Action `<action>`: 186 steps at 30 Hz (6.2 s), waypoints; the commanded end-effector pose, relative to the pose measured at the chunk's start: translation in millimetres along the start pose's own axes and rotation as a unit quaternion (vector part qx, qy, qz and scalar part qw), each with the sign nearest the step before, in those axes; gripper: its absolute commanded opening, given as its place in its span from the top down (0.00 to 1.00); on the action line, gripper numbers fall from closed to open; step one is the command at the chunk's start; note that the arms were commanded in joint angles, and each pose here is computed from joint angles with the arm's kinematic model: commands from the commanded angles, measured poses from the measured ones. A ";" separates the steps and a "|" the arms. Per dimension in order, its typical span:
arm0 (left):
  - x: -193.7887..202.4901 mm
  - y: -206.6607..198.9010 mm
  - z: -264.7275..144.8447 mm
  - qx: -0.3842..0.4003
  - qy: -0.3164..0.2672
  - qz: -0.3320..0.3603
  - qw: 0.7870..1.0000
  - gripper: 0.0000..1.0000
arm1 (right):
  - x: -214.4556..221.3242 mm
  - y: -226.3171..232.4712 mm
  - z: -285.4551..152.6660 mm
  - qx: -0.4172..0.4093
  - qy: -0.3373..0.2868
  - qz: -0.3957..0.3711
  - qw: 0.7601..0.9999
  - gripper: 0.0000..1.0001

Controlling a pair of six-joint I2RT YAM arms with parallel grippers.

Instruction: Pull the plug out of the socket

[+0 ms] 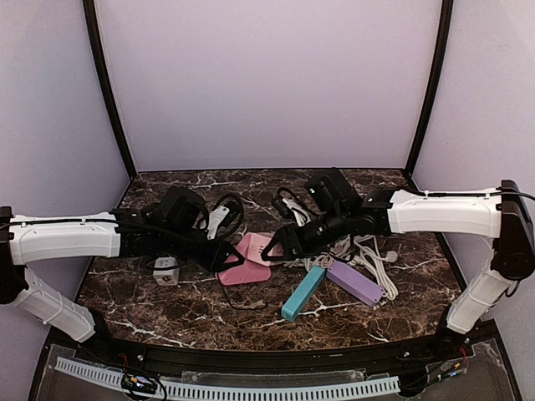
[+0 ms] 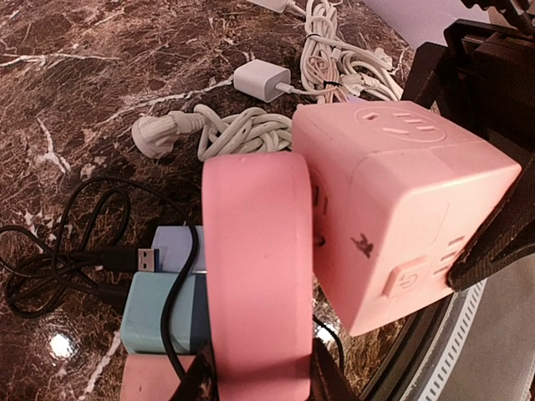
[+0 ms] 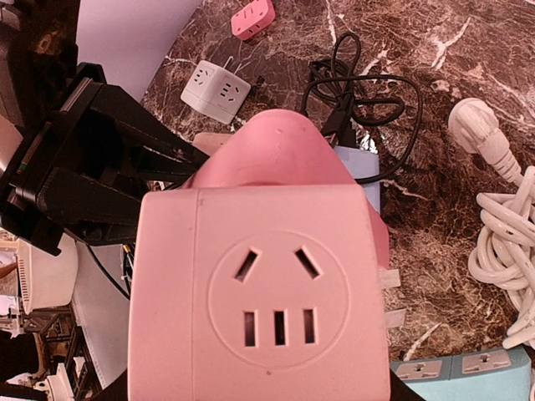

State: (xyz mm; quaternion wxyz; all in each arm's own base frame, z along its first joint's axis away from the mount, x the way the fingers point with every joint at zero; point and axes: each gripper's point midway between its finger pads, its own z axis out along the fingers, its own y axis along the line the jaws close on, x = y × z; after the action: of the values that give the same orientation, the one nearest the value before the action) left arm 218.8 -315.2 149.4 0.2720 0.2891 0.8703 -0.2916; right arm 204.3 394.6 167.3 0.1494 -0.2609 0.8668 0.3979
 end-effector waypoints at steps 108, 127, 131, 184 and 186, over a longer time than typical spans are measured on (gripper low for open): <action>-86.1 66.5 -121.3 -0.021 -0.189 -0.187 0.964 0.99 | -5.6 47.5 192.5 0.132 -0.041 -0.247 0.959 0.94; -69.5 69.6 -127.2 -0.045 -0.174 -0.171 0.969 0.99 | -16.8 63.7 176.2 0.123 -0.056 -0.269 0.953 0.02; -68.7 72.0 -125.6 -0.051 -0.171 -0.166 0.970 0.99 | -10.6 65.2 150.1 0.120 -0.063 -0.274 0.952 0.01; -44.3 -9.9 -42.6 -0.111 -0.131 0.154 0.973 0.99 | -61.4 40.6 -40.6 0.053 -0.169 0.116 0.977 0.41; -39.3 -17.0 -42.7 -0.089 -0.130 0.175 0.972 0.99 | -56.7 39.9 -39.2 0.052 -0.156 0.081 0.983 0.40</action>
State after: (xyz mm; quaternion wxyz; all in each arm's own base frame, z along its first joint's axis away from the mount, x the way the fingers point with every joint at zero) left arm 228.7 -302.8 185.7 0.4093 0.3365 0.8322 -0.1637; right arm 221.3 417.3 242.5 0.2333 -0.0887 0.8754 0.4139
